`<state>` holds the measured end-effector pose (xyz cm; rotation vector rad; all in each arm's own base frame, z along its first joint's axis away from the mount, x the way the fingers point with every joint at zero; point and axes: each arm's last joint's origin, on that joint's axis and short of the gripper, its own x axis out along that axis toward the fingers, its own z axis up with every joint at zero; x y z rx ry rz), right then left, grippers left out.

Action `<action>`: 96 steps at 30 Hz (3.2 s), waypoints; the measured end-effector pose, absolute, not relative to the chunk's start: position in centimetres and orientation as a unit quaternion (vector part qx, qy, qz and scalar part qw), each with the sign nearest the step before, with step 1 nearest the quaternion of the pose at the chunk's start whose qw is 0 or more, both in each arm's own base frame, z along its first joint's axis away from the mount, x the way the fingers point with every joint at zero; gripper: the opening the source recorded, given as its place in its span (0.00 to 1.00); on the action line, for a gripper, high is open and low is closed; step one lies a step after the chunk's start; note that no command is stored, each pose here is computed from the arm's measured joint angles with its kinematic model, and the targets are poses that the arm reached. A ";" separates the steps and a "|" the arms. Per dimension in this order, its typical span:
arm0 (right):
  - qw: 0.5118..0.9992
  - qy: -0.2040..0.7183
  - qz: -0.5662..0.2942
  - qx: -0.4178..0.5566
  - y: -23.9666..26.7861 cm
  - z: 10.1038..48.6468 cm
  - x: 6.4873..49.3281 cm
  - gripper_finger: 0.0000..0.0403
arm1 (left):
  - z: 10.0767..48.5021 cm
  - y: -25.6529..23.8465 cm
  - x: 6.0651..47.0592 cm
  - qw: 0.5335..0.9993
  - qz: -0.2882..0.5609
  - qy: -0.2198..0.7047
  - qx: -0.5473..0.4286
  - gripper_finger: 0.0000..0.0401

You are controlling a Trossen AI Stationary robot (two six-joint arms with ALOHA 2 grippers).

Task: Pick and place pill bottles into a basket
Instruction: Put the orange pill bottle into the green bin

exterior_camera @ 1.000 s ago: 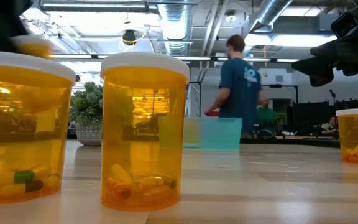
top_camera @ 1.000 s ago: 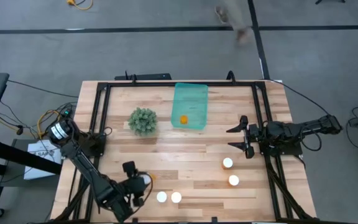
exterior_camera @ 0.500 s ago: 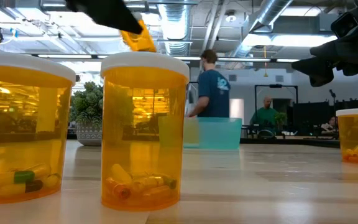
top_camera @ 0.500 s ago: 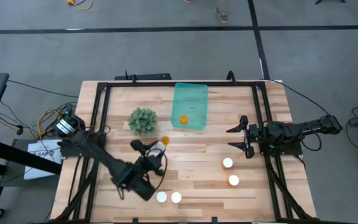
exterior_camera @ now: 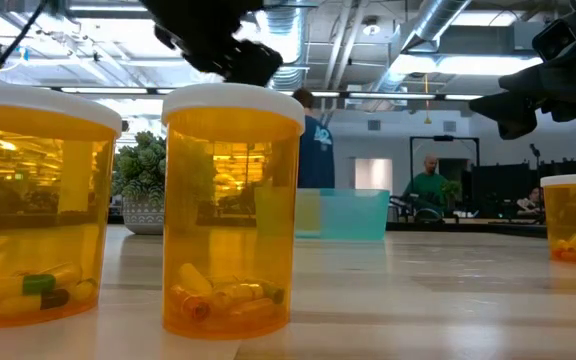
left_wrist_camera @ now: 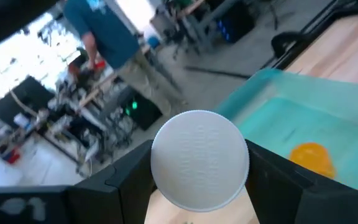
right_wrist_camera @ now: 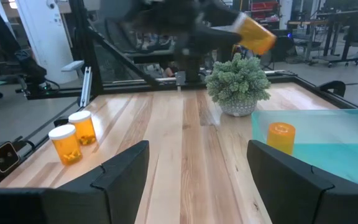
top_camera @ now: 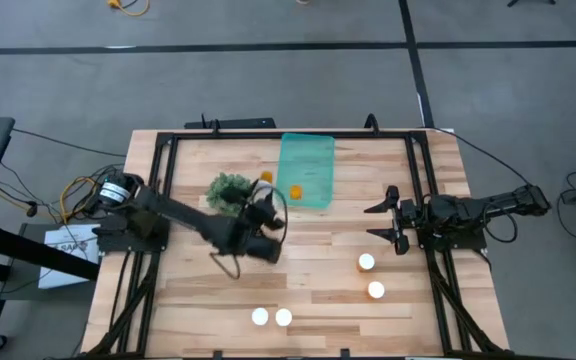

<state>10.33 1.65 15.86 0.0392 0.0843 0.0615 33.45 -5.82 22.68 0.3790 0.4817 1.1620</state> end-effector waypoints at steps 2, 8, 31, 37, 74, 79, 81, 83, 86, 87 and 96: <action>0.998 0.042 0.031 0.020 1.7 15.9 10.3 0.66 | 22.9 -4.4 34.4 0.791 0.541 0.234 0.164 0.52; 0.998 0.043 0.031 0.020 1.7 15.8 10.3 0.66 | 24.7 -0.9 37.5 0.827 0.497 0.225 0.137 0.52; 0.998 0.042 0.031 0.020 1.7 15.9 10.3 0.66 | 24.1 13.9 36.3 0.892 0.365 0.258 -0.074 0.52; 0.998 0.042 0.031 0.020 1.7 15.8 10.3 0.66 | 25.2 16.0 35.6 0.886 0.344 0.286 -0.119 0.52; 0.998 0.042 0.031 0.020 1.7 15.9 10.3 0.66 | 24.0 23.9 40.7 0.817 0.342 0.436 -0.160 0.52; 0.998 0.042 0.031 0.020 1.7 15.9 10.3 0.66 | 24.0 24.5 40.4 0.814 0.343 0.430 -0.188 0.52; 0.998 0.042 0.031 0.020 1.7 15.9 10.3 0.66 | 23.8 24.7 40.1 0.805 0.346 0.440 -0.196 0.52; 0.998 0.042 0.031 0.020 1.7 15.9 10.3 0.66 | 23.8 24.9 39.9 0.804 0.341 0.443 -0.204 0.52; 0.998 0.042 0.031 0.020 1.7 15.9 10.3 0.66 | 23.8 25.0 39.9 0.806 0.336 0.439 -0.212 0.53; 0.998 0.042 0.031 0.020 1.7 15.9 10.3 0.66 | 23.8 25.0 39.9 0.807 0.335 0.437 -0.211 0.54; 0.998 0.042 0.031 0.020 1.7 15.9 10.3 0.66 | 23.0 25.0 40.2 0.806 0.323 0.441 -0.225 0.58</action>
